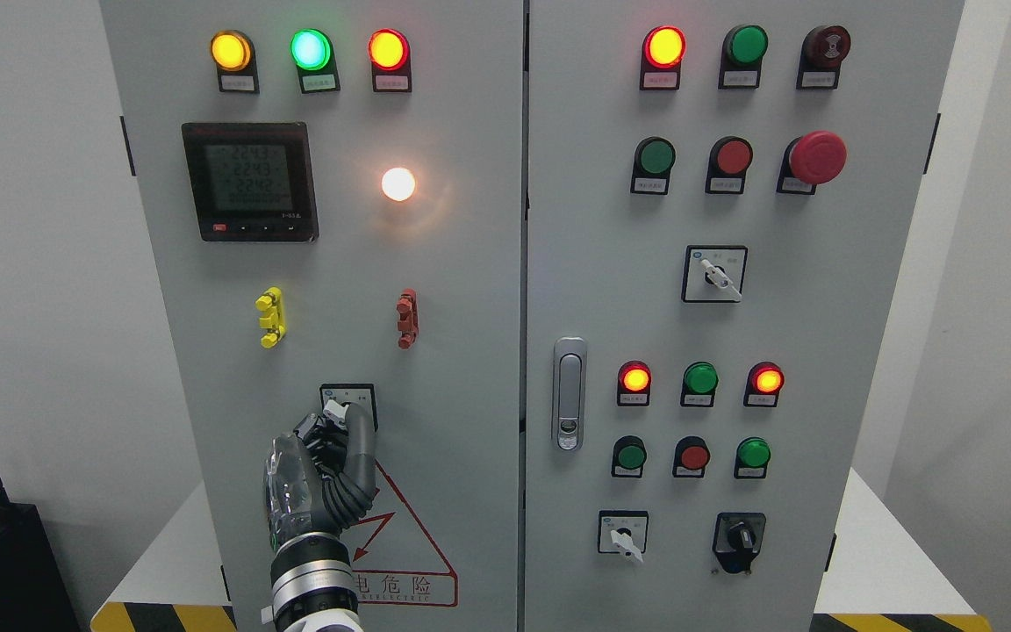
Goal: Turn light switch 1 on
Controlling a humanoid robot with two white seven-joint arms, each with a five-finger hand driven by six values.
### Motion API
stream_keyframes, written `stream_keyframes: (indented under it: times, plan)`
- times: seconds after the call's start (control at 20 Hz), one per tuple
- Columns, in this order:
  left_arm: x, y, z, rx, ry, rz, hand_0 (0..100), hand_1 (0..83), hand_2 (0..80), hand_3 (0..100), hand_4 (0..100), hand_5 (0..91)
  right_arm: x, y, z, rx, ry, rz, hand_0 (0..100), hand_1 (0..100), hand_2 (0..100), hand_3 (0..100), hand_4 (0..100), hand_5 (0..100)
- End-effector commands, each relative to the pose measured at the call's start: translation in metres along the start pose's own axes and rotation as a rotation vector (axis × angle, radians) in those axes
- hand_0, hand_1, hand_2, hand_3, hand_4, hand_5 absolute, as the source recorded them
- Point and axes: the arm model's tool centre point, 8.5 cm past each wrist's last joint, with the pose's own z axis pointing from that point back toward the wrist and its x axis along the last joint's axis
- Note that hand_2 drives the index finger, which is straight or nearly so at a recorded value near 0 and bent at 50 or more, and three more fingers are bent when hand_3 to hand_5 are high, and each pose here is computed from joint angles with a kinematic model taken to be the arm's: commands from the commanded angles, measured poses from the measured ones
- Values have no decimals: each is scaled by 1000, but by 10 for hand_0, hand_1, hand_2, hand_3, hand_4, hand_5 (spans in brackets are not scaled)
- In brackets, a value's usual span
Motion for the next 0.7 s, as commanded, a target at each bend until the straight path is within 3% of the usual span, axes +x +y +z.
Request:
stream_keyframes:
  times: [0.0,0.1,0.2,0.65]
  plan:
    - [0,1,1,7,1,2,686,204,572,937,915,838,0,0,0,1,-1,4,120,389,0,0,0,0]
    - [0,1,1,10,0,4,696,121,572,937,914,837,0,0,0,1,-1,4,120,389,0,0,0,0]
    - [0,1,1,10,-1,5,658,91,572,935,913,837,0,0,0,1,-1,4,120,389,0,0,0,0]
    - [1,2,1,10,-3,8,530,71,570,933,912,835,0,0,0,1,-1,4,120,389,0,0,0,0]
